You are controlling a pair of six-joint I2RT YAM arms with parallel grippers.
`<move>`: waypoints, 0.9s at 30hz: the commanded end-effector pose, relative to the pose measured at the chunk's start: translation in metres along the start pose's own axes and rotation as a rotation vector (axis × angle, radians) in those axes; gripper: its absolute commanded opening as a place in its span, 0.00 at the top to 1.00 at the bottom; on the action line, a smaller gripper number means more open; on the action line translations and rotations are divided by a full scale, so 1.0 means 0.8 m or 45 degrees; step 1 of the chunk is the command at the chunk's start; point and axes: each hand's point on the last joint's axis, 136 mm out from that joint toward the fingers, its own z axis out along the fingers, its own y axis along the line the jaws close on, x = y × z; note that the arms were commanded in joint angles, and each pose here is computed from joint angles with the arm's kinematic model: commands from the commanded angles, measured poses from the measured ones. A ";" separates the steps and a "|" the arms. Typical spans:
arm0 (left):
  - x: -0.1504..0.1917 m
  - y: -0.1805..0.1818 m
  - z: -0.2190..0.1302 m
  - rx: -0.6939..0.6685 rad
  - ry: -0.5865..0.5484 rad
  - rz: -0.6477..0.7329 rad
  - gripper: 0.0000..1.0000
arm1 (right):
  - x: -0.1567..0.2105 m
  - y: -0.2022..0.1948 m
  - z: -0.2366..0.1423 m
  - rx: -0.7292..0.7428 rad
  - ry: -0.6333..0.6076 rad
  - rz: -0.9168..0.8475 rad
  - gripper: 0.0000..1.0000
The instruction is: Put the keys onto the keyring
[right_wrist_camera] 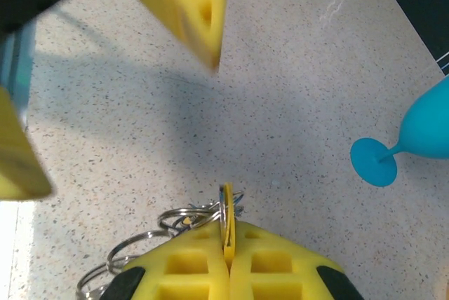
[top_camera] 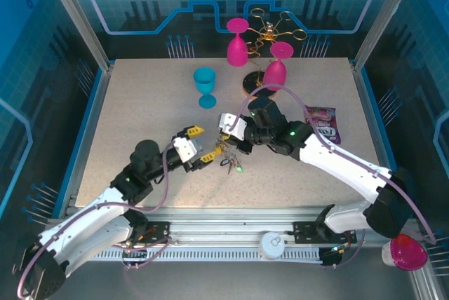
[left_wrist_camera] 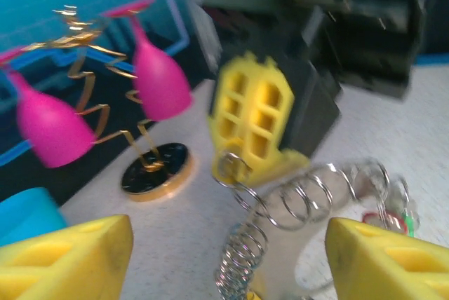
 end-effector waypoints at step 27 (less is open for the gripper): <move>0.067 0.193 -0.081 -1.141 0.242 -0.528 0.11 | 0.175 0.018 0.120 0.062 0.506 0.105 1.00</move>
